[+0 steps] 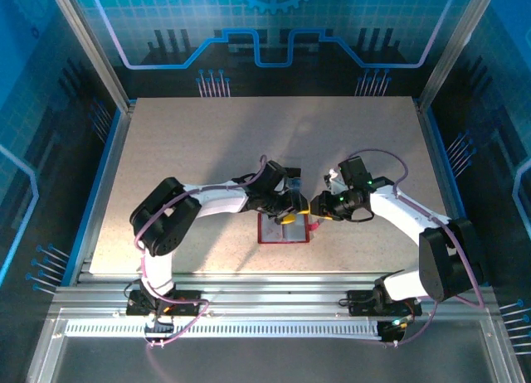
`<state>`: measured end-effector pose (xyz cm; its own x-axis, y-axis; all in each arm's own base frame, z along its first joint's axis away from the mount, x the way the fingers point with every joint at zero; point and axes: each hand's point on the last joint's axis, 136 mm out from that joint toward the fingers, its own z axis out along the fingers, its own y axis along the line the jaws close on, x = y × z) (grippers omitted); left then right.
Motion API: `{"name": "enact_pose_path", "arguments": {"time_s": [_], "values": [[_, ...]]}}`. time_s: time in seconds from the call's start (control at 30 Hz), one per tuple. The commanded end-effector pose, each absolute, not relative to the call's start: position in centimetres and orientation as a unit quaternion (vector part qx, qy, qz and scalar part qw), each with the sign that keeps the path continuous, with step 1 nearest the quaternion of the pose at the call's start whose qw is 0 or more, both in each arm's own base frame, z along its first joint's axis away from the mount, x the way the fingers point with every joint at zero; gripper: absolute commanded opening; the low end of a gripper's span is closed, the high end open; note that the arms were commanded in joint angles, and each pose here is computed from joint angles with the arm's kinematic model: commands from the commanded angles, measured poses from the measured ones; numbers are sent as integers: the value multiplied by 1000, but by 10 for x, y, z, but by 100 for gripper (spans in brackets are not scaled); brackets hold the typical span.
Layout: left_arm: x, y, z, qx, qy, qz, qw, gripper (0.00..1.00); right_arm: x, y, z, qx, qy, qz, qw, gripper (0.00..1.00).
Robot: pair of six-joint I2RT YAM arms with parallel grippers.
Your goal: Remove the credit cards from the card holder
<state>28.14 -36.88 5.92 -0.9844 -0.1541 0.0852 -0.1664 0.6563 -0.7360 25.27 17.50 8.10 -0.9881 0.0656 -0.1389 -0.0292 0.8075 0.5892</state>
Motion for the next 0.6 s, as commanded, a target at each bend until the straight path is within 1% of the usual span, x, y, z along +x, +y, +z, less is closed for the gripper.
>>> {"name": "enact_pose_path", "arguments": {"time_s": [0.0,0.2,0.4,0.43,0.57], "values": [[282,-366,86,82,-901,426,-16,56,254,193,91,-1,936,344,73,38],[281,-340,86,105,-898,425,-32,56,257,209,94,-14,933,353,69,37],[279,-310,81,132,-898,417,-41,55,253,227,85,-30,933,356,46,37],[278,-305,79,137,-899,414,-41,55,259,233,90,-36,931,359,52,37],[273,-289,73,151,-900,406,-44,54,260,246,86,-46,931,361,43,37]]}}
